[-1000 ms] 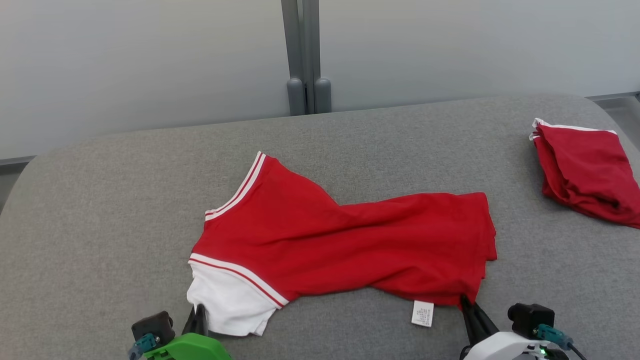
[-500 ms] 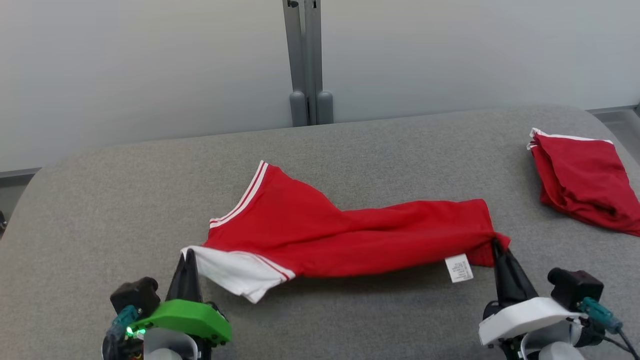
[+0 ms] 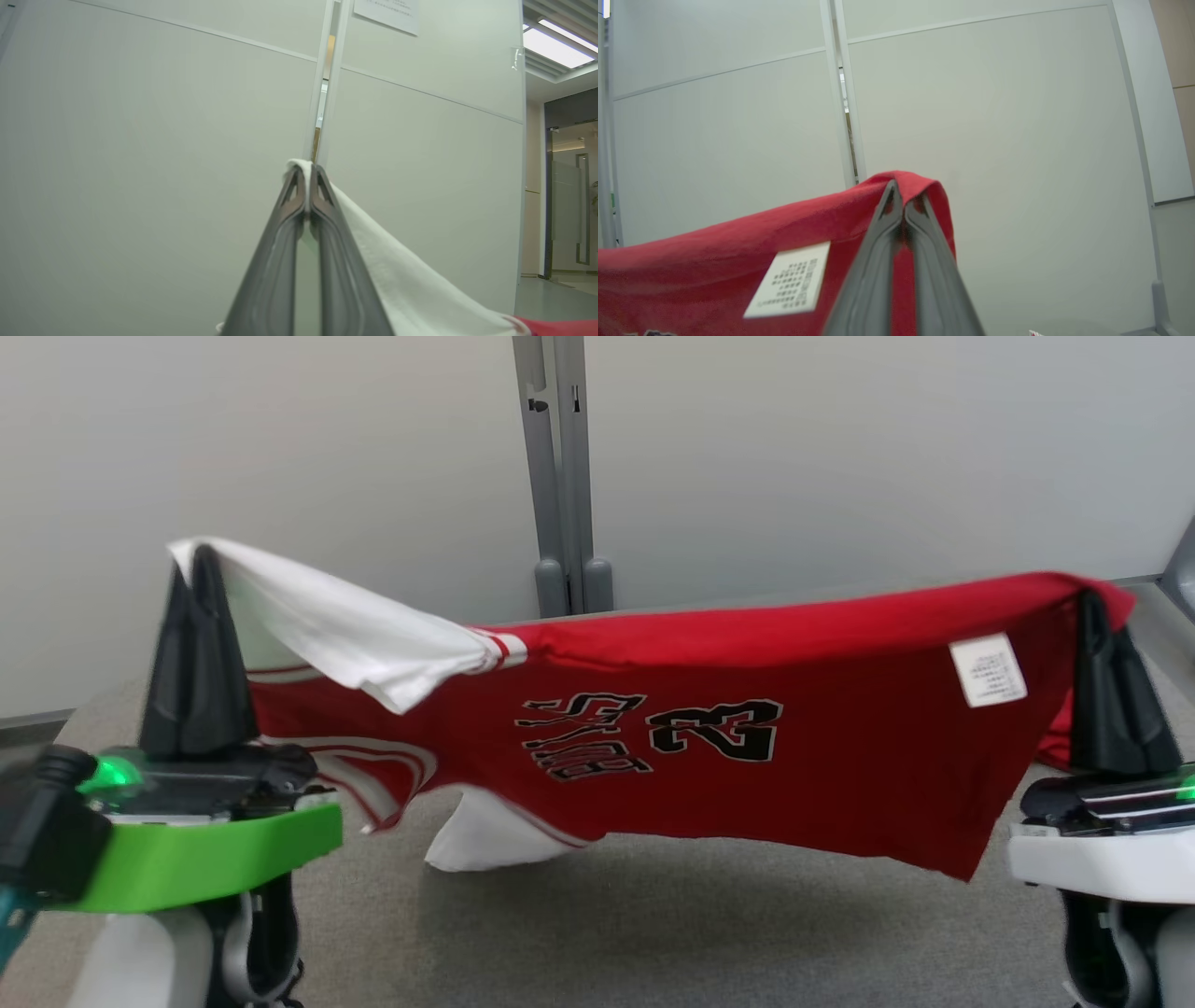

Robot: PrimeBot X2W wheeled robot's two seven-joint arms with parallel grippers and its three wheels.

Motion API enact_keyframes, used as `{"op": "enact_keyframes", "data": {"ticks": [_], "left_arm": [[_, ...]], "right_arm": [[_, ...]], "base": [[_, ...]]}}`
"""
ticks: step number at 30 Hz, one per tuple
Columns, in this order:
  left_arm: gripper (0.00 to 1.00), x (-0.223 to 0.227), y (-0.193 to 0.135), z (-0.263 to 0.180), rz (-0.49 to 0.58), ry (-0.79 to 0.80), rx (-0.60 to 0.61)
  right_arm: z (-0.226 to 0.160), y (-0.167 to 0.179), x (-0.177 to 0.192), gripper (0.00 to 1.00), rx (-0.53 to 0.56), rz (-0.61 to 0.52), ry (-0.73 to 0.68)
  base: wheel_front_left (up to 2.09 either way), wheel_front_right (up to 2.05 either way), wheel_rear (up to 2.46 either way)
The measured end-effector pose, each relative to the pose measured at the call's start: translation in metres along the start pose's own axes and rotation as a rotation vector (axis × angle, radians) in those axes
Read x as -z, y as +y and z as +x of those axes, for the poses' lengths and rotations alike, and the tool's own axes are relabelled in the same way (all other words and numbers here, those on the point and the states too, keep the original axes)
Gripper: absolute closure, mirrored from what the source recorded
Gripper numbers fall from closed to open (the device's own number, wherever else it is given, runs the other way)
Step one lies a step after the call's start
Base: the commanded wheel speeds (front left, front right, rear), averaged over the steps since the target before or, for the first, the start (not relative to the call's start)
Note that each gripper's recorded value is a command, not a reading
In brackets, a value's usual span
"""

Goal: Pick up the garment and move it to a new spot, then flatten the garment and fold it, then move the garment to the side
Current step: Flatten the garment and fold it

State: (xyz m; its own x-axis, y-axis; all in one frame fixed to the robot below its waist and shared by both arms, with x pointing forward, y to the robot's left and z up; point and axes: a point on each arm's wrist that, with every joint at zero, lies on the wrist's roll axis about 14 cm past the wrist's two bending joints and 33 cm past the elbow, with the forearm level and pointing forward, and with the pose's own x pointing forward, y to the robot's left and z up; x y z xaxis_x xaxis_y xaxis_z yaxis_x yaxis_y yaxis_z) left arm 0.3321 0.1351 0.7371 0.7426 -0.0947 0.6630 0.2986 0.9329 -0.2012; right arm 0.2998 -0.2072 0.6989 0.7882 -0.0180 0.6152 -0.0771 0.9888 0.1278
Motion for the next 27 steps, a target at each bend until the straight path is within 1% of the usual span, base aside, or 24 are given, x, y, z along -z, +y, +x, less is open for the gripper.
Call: {"op": "enact_keyframes", "data": {"ticks": [4,8,10,12,14,16,18,19,21,23,24,26,27], "left_arm": [[1.00,-0.073,-0.036,0.018,0.077,-0.197,0.147],[1.00,-0.123,-0.072,0.026,0.167,-0.300,0.282],[1.00,-0.128,-0.077,0.031,0.181,-0.302,0.308],[1.00,-0.119,-0.078,0.040,0.196,-0.254,0.324],[1.00,-0.098,-0.075,0.050,0.175,-0.166,0.324],[1.00,-0.076,-0.068,0.062,0.162,-0.092,0.315],[1.00,-0.046,-0.056,0.080,0.160,0.003,0.302],[1.00,-0.032,-0.050,0.087,0.152,0.052,0.290],[1.00,-0.005,-0.034,0.111,0.167,0.124,0.267],[1.00,0.008,-0.018,0.140,0.210,0.145,0.240],[1.00,0.012,-0.011,0.158,0.234,0.134,0.224],[1.00,0.014,0.002,0.190,0.277,0.106,0.189],[1.00,0.014,0.007,0.206,0.295,0.079,0.170]], "right_arm": [[0.003,0.006,-0.072,1.00,-0.031,-0.091,-0.167],[0.002,0.014,-0.138,1.00,-0.059,-0.218,-0.321],[0.004,0.015,-0.143,1.00,-0.063,-0.221,-0.317],[0.009,0.016,-0.134,1.00,-0.071,-0.198,-0.270],[0.019,0.014,-0.119,1.00,-0.082,-0.183,-0.220],[0.032,0.011,-0.093,1.00,-0.085,-0.111,-0.144],[0.050,0.009,-0.052,1.00,-0.085,0.025,-0.025],[0.058,0.008,-0.038,1.00,-0.087,0.050,0.012],[0.088,0.005,-0.014,1.00,-0.110,0.030,0.072],[0.120,0.008,0.009,1.00,-0.124,0.072,0.120],[0.140,0.011,0.017,1.00,-0.133,0.074,0.128],[0.179,0.015,0.019,1.00,-0.160,-0.002,0.099],[0.200,0.015,0.017,1.00,-0.153,-0.011,0.064]], "base": [[0.00,0.00,0.00],[0.00,0.00,0.00],[0.00,0.00,0.00],[0.00,0.00,0.00],[0.00,0.00,0.00],[0.00,0.00,0.00],[0.00,0.00,0.00],[0.00,0.00,0.00],[0.00,0.00,0.00],[0.00,0.00,0.00],[0.00,0.00,0.00],[0.00,0.00,0.00],[0.00,0.00,0.00]]}}
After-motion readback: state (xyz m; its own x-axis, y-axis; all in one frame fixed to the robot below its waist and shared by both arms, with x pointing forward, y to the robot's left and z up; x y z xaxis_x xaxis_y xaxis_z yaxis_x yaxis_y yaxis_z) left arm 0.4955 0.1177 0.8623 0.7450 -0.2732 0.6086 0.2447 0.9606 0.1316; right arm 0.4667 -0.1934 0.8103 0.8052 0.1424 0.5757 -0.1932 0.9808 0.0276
